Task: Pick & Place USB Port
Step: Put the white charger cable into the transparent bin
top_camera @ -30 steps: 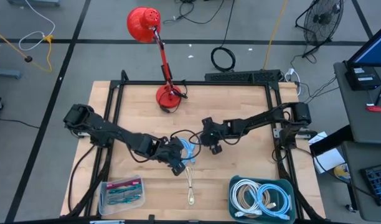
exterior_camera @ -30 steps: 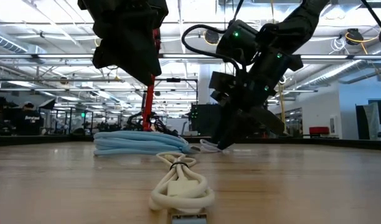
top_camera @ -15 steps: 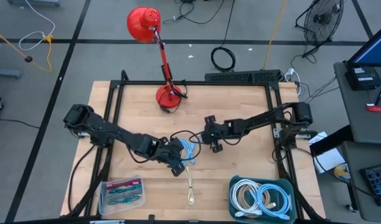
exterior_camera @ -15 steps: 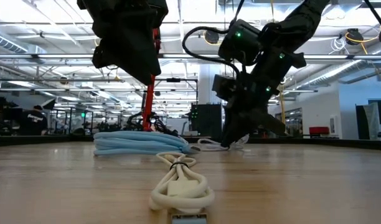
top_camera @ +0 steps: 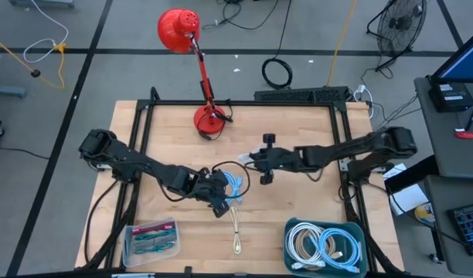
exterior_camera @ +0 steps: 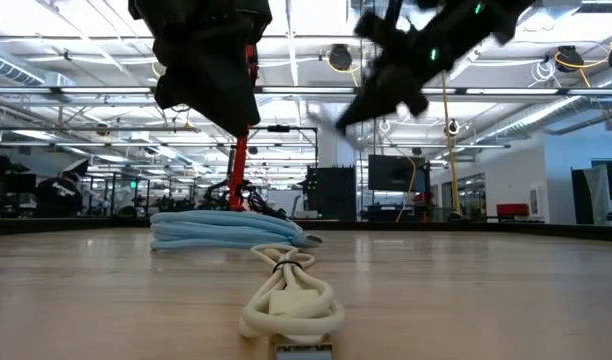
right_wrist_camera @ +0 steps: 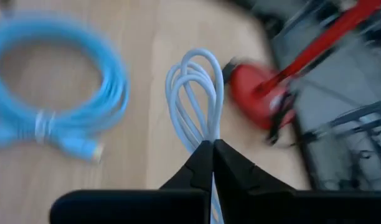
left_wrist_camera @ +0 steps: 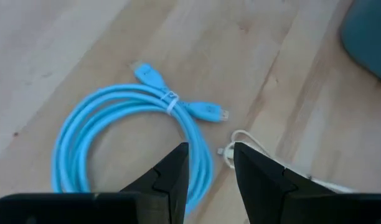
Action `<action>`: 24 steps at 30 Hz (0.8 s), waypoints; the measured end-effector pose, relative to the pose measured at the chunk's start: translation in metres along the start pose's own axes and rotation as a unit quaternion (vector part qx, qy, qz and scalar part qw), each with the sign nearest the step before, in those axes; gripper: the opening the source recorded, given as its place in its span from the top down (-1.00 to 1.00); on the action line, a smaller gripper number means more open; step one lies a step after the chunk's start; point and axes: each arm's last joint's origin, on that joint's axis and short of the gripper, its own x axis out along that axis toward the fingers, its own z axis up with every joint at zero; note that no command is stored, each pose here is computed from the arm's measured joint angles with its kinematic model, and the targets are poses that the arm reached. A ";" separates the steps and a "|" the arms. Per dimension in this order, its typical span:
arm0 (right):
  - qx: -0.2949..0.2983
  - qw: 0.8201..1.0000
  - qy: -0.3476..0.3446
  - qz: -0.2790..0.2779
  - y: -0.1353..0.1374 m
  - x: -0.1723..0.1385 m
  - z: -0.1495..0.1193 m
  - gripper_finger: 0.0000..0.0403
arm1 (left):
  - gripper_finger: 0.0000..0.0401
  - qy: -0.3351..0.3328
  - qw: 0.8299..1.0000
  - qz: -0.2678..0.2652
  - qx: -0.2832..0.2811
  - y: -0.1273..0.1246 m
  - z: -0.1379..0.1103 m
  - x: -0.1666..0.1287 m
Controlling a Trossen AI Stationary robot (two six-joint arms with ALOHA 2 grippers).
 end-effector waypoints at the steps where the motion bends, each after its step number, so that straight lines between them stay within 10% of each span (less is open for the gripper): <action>1: 0.011 1.000 -0.015 -0.011 -0.001 -0.009 0.006 1.00 | 0.36 -0.001 1.000 0.008 0.009 0.001 0.000 0.000; 9: 0.115 0.973 -0.191 0.060 -0.013 -0.082 0.042 1.00 | 0.36 -0.057 0.972 0.158 0.164 0.014 0.000 -0.002; 16: 0.162 0.896 -0.355 0.212 -0.022 -0.134 0.061 1.00 | 0.36 -0.174 0.930 0.276 0.168 0.015 0.007 -0.007; 24: 0.149 0.869 -0.400 0.249 -0.011 -0.147 0.055 1.00 | 0.36 -0.301 0.893 0.202 0.268 -0.038 0.012 -0.025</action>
